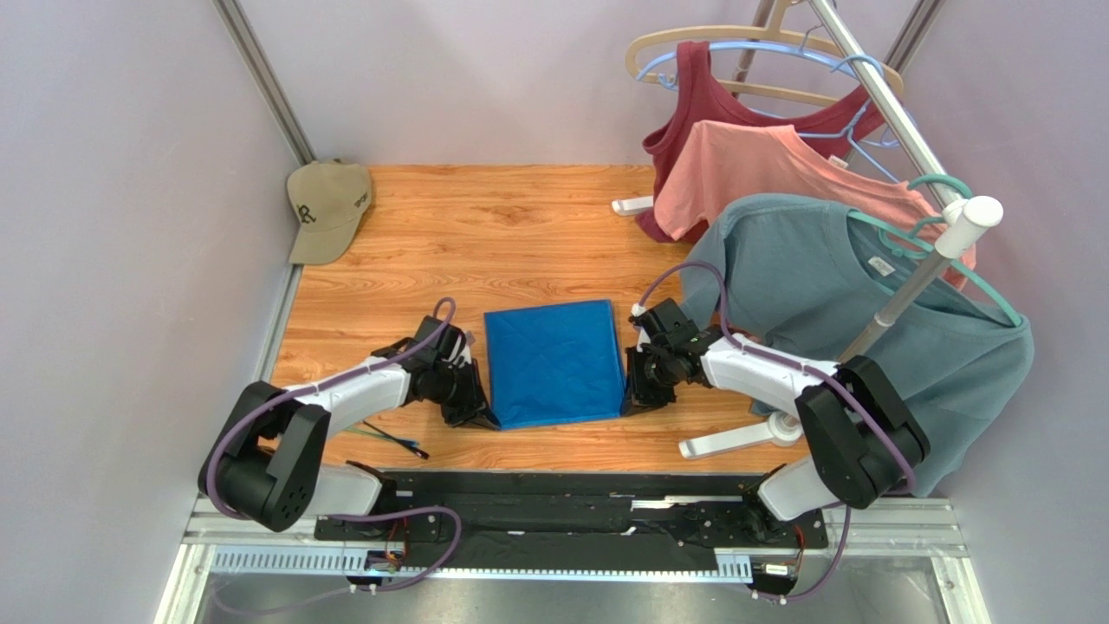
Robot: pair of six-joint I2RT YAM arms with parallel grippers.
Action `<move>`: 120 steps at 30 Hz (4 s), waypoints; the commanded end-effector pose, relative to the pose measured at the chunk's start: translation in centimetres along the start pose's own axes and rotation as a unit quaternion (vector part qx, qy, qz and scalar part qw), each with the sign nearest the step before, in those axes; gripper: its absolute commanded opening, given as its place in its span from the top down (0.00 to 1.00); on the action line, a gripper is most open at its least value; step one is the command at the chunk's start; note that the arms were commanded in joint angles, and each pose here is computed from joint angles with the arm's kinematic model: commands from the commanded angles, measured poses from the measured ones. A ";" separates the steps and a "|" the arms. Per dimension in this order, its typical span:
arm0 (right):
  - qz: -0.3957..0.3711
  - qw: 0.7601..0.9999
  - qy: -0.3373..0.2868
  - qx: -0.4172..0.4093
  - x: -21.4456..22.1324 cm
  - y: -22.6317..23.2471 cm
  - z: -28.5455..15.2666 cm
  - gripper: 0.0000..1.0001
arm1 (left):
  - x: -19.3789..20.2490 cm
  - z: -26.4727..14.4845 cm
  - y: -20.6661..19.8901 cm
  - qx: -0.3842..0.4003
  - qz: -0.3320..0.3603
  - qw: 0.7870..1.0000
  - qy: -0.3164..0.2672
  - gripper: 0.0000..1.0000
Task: Fold the napkin into a case and place the utensils inside
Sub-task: Smooth out the square-folded napkin at the center of the board.
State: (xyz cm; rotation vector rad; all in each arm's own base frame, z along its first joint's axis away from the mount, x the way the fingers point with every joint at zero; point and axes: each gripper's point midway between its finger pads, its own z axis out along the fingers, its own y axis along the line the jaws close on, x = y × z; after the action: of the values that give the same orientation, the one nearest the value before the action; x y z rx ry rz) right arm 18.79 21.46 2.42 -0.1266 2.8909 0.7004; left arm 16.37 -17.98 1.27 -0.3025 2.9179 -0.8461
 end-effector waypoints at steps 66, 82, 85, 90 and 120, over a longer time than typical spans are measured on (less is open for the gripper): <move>-0.020 0.917 0.007 -0.399 -7.8 24.9 8.3 0.42 | -0.7 0.3 2.7 -0.019 -0.016 0.995 -0.096 1.00; 0.025 0.917 0.016 -0.399 -6.9 22.0 9.6 0.46 | -0.9 0.0 2.6 -0.018 -0.020 0.994 -0.103 1.00; 0.012 0.927 0.026 -0.373 -6.0 20.8 10.8 0.48 | -0.8 0.0 2.6 -0.019 -0.019 0.995 -0.100 1.00; -0.001 0.933 0.021 -0.360 -5.8 20.8 11.0 0.48 | -0.6 0.1 2.6 -0.017 -0.023 0.995 -0.097 1.00; 0.002 0.928 0.005 -0.373 -10.4 23.0 13.1 0.49 | -0.4 0.1 2.5 -0.023 -0.018 0.996 -0.080 1.00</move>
State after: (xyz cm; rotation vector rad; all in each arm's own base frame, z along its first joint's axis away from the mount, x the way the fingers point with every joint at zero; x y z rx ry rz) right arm 26.53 47.70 4.05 -0.2005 2.4717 1.8102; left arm 17.58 -17.40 1.39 -0.4216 2.7227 -0.8525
